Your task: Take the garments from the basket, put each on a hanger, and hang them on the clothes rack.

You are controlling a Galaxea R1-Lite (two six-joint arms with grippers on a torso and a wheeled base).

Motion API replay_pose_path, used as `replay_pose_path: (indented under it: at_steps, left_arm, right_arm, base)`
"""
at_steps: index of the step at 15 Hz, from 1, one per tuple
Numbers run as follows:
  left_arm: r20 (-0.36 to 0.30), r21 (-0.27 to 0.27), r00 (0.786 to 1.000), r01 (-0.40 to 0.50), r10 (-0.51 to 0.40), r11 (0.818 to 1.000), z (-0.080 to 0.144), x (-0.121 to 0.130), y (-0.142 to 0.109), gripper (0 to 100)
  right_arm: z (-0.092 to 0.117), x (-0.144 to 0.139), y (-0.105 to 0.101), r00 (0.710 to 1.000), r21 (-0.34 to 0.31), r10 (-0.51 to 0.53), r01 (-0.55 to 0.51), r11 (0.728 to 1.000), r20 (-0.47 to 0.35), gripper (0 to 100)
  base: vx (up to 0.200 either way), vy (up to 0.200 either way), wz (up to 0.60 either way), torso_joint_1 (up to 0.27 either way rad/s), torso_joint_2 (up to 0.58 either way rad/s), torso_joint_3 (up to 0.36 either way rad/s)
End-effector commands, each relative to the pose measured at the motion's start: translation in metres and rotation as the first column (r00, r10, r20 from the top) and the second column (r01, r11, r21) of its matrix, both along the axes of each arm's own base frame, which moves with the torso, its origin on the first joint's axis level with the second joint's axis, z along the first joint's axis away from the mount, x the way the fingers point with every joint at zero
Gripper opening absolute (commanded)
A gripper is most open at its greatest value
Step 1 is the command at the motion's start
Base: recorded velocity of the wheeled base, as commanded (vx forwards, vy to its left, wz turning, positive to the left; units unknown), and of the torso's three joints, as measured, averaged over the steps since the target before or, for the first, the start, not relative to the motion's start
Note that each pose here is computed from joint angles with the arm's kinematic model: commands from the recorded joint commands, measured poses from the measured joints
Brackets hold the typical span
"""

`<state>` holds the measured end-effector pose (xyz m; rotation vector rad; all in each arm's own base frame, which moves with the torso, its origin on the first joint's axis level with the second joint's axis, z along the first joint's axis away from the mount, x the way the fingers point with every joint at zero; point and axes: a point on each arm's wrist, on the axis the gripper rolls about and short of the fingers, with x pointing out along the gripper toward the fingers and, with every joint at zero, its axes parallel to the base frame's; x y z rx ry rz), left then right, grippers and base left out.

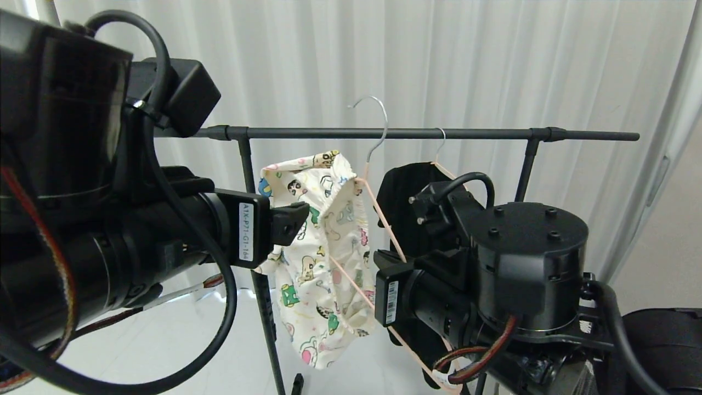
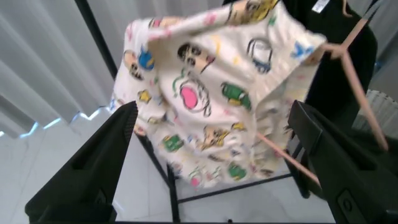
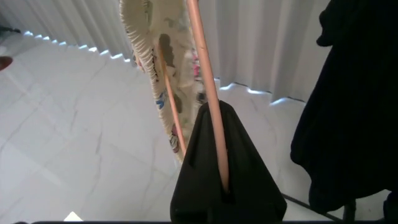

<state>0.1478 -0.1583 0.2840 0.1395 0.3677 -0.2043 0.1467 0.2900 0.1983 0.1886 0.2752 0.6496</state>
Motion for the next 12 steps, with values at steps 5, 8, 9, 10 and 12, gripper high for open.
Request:
replay_pose_path:
  at_steps: [5, 8, 9, 10, 12]
  left_arm:
    - [-0.019, 0.019, 0.997, 0.070, -0.069, 0.997, -0.018, -0.035, 0.041, 100]
    - [-0.052, 0.035, 0.962, 0.270, -0.268, 0.962, -0.029, -0.053, 0.058, 100]
    - [-0.081, 0.070, 0.934, 0.354, -0.348, 0.933, -0.039, -0.059, 0.062, 100]
    - [-0.117, 0.093, 0.910, 0.410, -0.399, 0.907, -0.051, -0.062, 0.064, 100]
    - [-0.135, 0.085, 0.887, 0.454, -0.441, 0.887, -0.059, -0.062, 0.063, 100]
  right_arm:
    - [-0.010, -0.027, -0.064, 0.998, -0.087, 0.057, -0.057, 0.995, 0.000, 0]
    - [-0.019, -0.048, -0.099, 0.980, -0.152, 0.198, -0.192, 0.969, 0.021, 0]
    - [-0.023, -0.053, -0.106, 0.968, -0.170, 0.250, -0.244, 0.955, 0.017, 0]
    - [-0.026, -0.058, -0.108, 0.953, -0.184, 0.304, -0.296, 0.937, 0.013, 0]
    - [-0.027, -0.065, -0.102, 0.935, -0.193, 0.355, -0.346, 0.918, 0.012, 0]
  base:
    - [0.000, 0.000, 0.00, 0.000, 0.00, 0.000]
    - [0.000, 0.000, 0.00, 0.000, 0.00, 0.000]
    - [0.000, 0.000, 0.00, 0.000, 0.00, 0.000]
    - [0.000, 0.000, 0.00, 0.000, 0.00, 0.000]
    - [0.000, 0.000, 0.00, 0.000, 0.00, 0.000]
